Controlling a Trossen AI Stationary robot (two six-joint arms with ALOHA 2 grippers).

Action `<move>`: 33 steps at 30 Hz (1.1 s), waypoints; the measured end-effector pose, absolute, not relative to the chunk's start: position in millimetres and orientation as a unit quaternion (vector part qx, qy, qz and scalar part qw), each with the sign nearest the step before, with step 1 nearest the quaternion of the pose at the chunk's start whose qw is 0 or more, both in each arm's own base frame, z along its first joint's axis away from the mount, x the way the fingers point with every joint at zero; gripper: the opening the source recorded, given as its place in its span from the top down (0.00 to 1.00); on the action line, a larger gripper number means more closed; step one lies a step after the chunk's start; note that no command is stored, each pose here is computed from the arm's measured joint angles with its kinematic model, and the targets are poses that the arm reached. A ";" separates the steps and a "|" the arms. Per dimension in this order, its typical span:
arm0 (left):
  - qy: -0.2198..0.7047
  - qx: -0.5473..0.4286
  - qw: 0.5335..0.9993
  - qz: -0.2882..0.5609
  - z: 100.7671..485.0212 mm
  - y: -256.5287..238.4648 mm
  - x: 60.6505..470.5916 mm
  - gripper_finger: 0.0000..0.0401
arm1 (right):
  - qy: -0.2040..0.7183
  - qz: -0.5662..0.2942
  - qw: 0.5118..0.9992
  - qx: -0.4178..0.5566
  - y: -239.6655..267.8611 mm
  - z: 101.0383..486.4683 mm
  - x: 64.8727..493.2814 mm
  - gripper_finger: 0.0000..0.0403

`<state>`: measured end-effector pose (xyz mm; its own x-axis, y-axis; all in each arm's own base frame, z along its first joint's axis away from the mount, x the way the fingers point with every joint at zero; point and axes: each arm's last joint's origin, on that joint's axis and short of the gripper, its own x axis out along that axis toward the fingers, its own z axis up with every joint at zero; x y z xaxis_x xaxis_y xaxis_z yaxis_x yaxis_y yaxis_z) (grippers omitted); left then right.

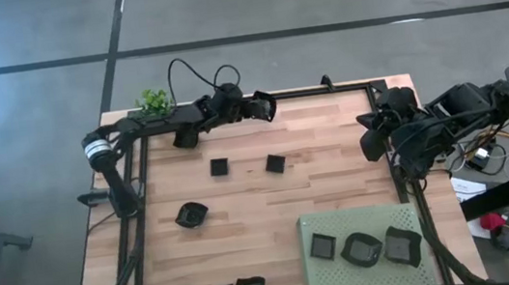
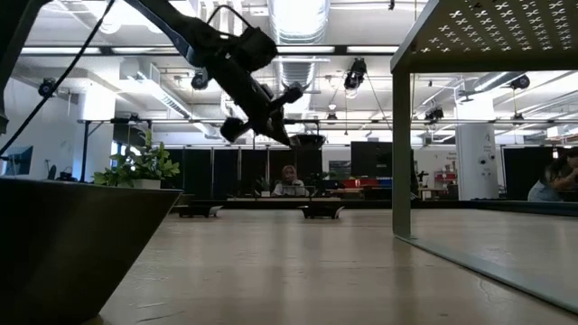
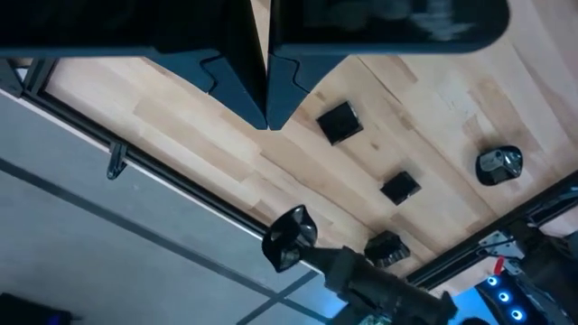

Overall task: Pick & Place Mini shaped plates
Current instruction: Stack the leaf-shaped plate on the leaf-shaped plate on the shelf

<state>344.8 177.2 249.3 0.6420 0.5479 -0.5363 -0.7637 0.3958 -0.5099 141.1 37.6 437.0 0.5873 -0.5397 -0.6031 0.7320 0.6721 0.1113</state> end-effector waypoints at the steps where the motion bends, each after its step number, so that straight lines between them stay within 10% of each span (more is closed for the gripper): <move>1: 0.140 -0.374 0.825 0.400 252.5 175.6 343.8 1.00 | 0.272 -0.364 0.873 0.176 37.7 436.4 141.3 0.98; 33: 0.038 -0.149 0.917 0.369 332.7 121.4 337.4 1.00 | 0.229 -0.374 0.896 0.065 46.2 430.7 168.8 0.98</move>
<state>337.4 121.4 332.7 0.7252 0.6649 -0.1788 -0.6874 0.6837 -0.2451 168.8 46.2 430.7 0.6153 -0.6403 -0.4599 0.7000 0.7120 -0.0547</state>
